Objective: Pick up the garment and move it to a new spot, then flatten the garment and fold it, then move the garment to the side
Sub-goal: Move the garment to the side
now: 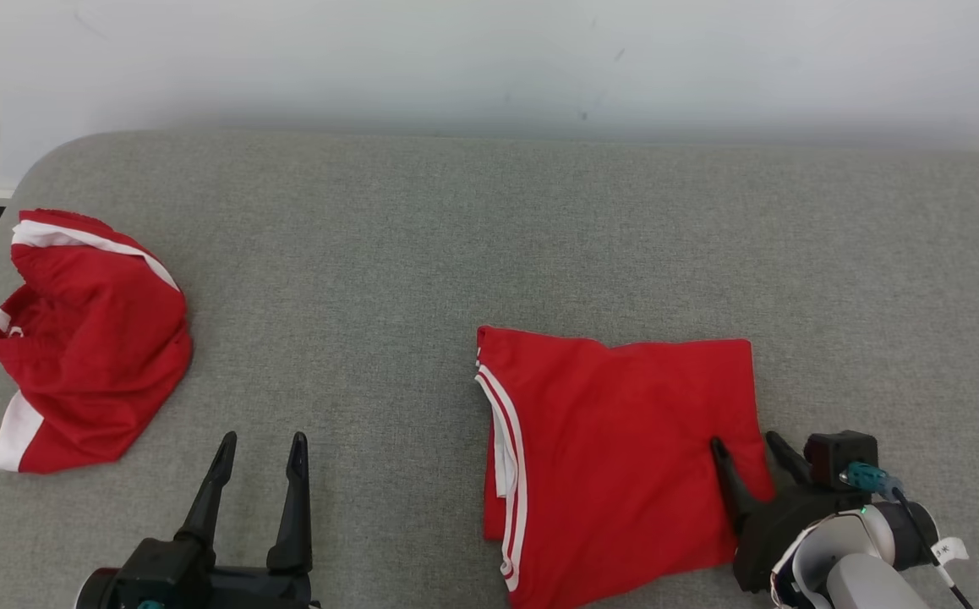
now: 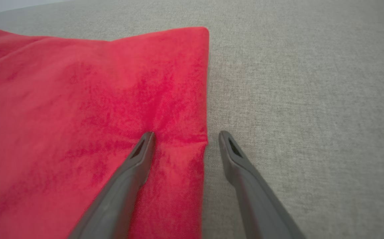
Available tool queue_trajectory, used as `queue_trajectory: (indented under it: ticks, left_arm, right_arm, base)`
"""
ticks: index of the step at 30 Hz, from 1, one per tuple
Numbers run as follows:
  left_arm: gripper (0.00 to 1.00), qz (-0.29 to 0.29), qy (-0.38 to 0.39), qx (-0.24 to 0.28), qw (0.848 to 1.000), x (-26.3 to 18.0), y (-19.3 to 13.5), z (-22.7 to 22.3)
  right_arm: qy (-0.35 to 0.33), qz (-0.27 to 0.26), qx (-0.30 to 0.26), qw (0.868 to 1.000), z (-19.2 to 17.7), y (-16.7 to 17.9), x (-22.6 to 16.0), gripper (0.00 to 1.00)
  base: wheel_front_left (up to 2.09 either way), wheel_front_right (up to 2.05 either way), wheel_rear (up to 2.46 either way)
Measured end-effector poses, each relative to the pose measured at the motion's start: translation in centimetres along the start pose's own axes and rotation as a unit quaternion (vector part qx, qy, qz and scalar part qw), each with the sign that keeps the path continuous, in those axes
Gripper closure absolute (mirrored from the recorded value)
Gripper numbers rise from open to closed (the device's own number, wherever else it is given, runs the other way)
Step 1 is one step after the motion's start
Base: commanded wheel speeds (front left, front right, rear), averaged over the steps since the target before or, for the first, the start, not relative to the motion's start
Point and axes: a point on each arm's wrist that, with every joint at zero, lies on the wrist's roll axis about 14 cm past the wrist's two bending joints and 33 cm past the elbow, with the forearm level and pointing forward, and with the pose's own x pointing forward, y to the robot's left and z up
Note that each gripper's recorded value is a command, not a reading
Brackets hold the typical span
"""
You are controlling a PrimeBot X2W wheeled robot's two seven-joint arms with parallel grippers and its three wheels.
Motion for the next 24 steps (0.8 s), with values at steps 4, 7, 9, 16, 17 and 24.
queue_trajectory:
  ticks: [4, 7, 9, 16, 17, 24]
  left_arm:
    - [0.00, 0.001, 0.001, -0.002, 1.000, 0.1, 0.0, -0.1]
    - [0.00, -0.001, 0.002, -0.003, 1.000, 0.3, -0.1, -0.2]
    - [0.00, -0.002, -0.001, -0.003, 1.000, 0.8, -0.1, 0.0]
    - [0.00, -0.016, -0.006, -0.006, 1.000, 2.6, -0.8, 0.0]
    - [0.00, -0.019, -0.007, -0.008, 1.000, 3.0, -1.0, -0.1]
    - [0.00, -0.049, -0.008, -0.010, 0.999, 5.9, -2.6, -0.8]
  right_arm:
    - [0.009, 0.009, 0.006, 1.000, -0.2, 0.7, 0.3, 1.00]
    - [0.012, 0.012, 0.007, 1.000, 0.0, 0.8, 0.6, 1.00]
    - [0.007, 0.011, 0.001, 1.000, 0.8, 0.4, 1.3, 1.00]
    - [-0.046, -0.006, -0.027, 0.999, 6.6, -2.4, 3.9, 1.00]
    - [-0.049, -0.013, -0.032, 0.998, 7.2, -3.3, 4.2, 1.00]
    - [-0.064, -0.071, -0.061, 0.994, 10.2, -9.9, 5.7, 1.00]
  base:
    - [0.00, 0.00, 0.00]
    - [0.00, 0.00, 0.00]
    - [0.00, 0.00, 0.00]
    - [0.00, 0.00, 0.00]
    - [0.00, 0.00, 0.00]
    - [0.00, 0.00, 0.00]
